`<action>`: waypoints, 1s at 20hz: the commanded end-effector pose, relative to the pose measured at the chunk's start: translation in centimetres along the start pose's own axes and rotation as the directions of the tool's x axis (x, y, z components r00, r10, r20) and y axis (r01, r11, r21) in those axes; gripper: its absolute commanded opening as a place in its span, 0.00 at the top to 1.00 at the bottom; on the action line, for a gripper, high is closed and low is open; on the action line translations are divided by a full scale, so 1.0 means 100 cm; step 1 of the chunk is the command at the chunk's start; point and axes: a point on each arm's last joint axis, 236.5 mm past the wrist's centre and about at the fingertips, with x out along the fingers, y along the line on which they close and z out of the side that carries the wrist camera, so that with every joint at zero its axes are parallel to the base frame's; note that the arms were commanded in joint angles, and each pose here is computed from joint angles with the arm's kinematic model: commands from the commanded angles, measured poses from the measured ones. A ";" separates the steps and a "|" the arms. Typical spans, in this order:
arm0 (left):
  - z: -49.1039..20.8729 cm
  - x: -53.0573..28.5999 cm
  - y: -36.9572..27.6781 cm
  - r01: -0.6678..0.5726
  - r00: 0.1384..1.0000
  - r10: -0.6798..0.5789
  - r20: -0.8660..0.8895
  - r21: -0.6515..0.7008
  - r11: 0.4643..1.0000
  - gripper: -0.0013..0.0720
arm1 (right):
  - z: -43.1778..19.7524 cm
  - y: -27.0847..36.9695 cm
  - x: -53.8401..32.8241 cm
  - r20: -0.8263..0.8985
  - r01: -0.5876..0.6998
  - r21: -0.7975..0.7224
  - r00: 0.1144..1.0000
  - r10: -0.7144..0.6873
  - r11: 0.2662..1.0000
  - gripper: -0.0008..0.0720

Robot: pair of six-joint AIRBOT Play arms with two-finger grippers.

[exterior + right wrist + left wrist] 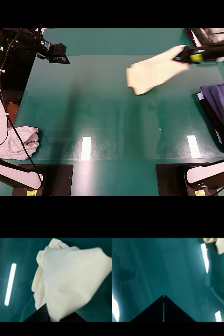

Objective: Fold the shirts.

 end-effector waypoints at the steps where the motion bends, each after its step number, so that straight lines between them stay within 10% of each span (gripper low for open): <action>1: 0.008 0.001 -0.015 0.050 0.998 -0.050 0.032 0.005 0.999 0.95 | 0.020 -0.077 -0.101 0.183 0.161 0.123 0.966 -0.182 0.979 0.96; 14: 0.011 0.009 -0.038 0.070 0.996 -0.072 0.044 0.045 0.997 0.95 | 0.036 -0.129 -0.276 0.479 0.348 0.273 0.759 -0.440 0.897 0.96; 20: 0.011 0.009 -0.038 0.070 0.997 -0.072 0.041 0.052 0.996 0.95 | -0.034 -0.150 -0.302 0.249 0.478 0.435 0.751 -0.612 0.763 0.96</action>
